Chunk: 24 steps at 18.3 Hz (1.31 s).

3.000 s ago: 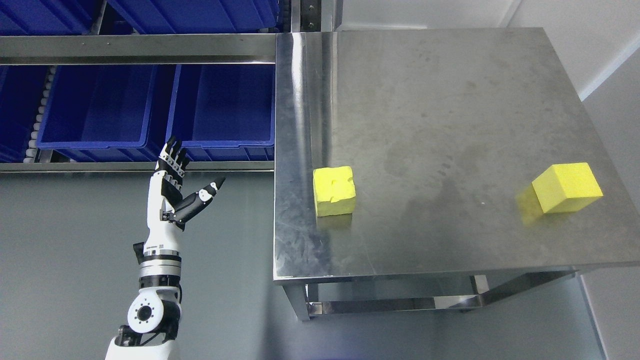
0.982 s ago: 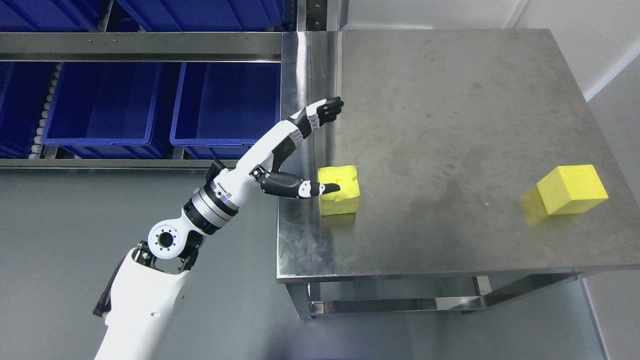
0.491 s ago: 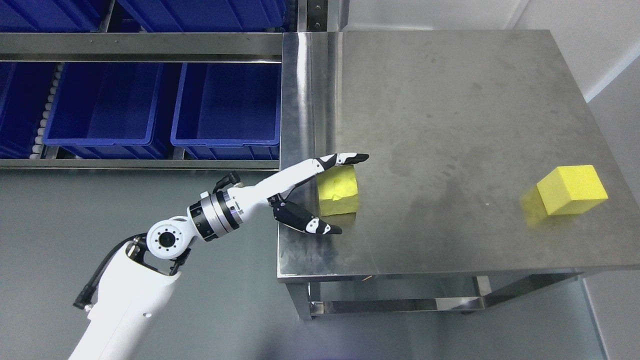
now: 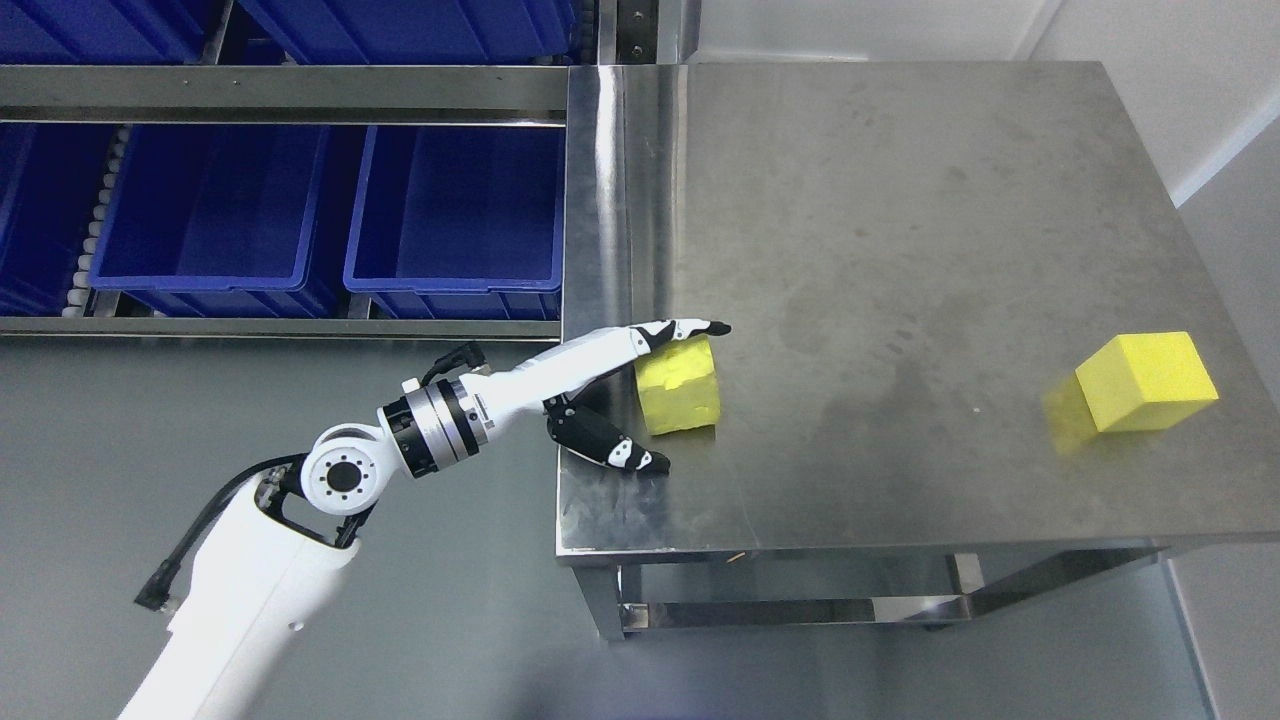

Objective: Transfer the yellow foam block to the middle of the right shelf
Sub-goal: 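Close the left hand fingers around the nearer yellow foam cube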

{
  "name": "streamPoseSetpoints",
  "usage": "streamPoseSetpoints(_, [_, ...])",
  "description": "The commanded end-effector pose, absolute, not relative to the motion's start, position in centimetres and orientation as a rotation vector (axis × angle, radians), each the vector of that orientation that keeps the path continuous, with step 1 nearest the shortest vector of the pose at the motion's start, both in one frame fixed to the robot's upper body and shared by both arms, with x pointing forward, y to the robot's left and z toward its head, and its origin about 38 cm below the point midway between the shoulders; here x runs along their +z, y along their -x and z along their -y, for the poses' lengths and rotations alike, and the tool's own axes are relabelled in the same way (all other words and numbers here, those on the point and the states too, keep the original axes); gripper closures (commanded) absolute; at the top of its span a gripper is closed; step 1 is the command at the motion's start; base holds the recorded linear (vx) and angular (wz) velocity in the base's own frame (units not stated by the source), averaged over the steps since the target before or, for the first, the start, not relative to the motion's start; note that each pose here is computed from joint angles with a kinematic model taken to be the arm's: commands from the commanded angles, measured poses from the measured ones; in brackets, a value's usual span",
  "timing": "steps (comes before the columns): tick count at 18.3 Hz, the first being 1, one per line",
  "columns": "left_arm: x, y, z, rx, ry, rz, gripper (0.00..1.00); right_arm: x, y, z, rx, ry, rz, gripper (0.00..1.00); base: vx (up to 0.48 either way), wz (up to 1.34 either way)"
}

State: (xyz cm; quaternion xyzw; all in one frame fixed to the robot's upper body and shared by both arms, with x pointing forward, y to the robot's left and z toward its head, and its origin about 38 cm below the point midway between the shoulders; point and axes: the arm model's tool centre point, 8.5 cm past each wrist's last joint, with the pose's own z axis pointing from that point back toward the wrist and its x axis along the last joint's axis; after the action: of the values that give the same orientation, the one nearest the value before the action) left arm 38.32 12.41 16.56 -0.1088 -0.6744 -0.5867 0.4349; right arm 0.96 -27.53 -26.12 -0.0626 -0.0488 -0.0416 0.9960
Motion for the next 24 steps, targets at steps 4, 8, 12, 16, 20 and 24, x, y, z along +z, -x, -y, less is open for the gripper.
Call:
streamPoseSetpoints(4, [18.3,-40.2,-9.3,-1.521,0.153,1.676,0.32,-26.0,-1.5,28.7,-0.079,0.143,0.114,0.0,0.002,0.03])
streamPoseSetpoints(8, [19.2,-39.8,-8.2,-1.492,0.195,1.753,0.36,-26.0,-1.5,28.7,-0.079,0.143,0.114,0.0,-0.015,0.06])
streamPoseSetpoints(12, [19.5,-40.1,-7.2,-1.434,0.202,1.753,0.41,-26.0,-1.5,28.7,-0.079,0.143,0.114,0.0,-0.024,0.07])
streamPoseSetpoints(16, [19.3,-40.0,-7.2,-1.405,0.211,1.755,0.47,-26.0,-1.5,28.7,-0.079,0.143,0.114,0.0,-0.002,-0.02])
streamPoseSetpoints(20, [19.6,-40.3,-7.5,-1.355,0.213,1.766,0.69,-26.0,-1.5,28.7,-0.079,0.143,0.114,0.0,0.008,-0.02])
streamPoseSetpoints(24, [19.3,-40.7,-9.3,-1.226,0.202,1.789,0.87,-26.0,-1.5,28.7,-0.079,0.143,0.114,0.0,0.0,0.0])
